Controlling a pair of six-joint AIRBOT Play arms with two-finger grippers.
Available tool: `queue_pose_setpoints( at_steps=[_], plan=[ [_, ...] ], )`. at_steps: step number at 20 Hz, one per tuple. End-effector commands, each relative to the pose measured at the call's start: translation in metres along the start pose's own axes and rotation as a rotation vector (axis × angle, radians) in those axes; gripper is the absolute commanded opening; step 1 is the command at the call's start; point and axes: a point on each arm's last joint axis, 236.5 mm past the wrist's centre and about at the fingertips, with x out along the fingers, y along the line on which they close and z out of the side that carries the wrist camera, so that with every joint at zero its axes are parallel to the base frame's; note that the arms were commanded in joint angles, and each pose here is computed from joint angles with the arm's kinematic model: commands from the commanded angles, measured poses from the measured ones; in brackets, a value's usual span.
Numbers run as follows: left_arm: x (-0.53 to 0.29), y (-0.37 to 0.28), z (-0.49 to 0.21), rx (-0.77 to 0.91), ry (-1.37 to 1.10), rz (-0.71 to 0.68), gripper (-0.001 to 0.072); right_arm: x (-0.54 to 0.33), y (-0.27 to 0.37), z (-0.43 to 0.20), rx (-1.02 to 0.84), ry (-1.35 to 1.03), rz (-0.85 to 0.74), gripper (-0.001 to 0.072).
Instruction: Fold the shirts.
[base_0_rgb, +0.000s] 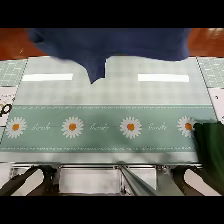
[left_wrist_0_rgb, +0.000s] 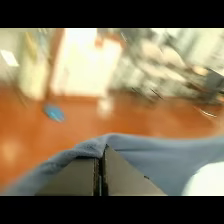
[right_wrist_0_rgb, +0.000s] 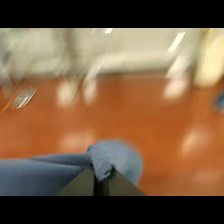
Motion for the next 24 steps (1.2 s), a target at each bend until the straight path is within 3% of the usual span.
queue_pose_setpoints(
  at_steps=[1, 3, 5, 8, 11, 13, 17, 24],
  plan=[
    [-0.075, -0.054, 0.044, 0.3, -0.132, 0.169, 0.002, -0.109, 0.03, 0.051, -0.124, -0.204, -0.131, 0.003],
    [-0.117, -0.061, 0.048, 0.455, -0.156, 0.365, 0.002, -0.157, 0.045, 0.054, -0.165, -0.248, -0.179, 0.003],
    [-0.157, -0.078, 0.05, 0.506, -0.208, 0.491, 0.002, -0.184, 0.051, 0.035, -0.173, -0.194, -0.21, 0.003],
    [-0.187, -0.091, 0.034, 0.54, -0.194, 0.525, 0.002, -0.198, 0.048, 0.0, -0.141, -0.084, -0.245, 0.003],
    [-0.197, -0.054, 0.001, 0.418, -0.06, 0.579, 0.0019, -0.187, 0.037, -0.039, -0.083, 0.027, -0.254, 0.003],
    [-0.176, -0.022, -0.029, 0.344, 0.059, 0.566, 0.002, -0.155, 0.044, -0.08, -0.045, 0.182, -0.146, 0.0029],
    [-0.103, 0.066, -0.118, 0.159, 0.334, 0.542, 0.002, -0.073, 0.013, -0.158, 0.047, 0.413, -0.055, 0.0029],
    [0.03, 0.199, -0.279, -0.231, 0.591, 0.431, 0.002, 0.096, -0.053, -0.318, 0.269, 0.726, 0.056, 0.0029]
  ],
)
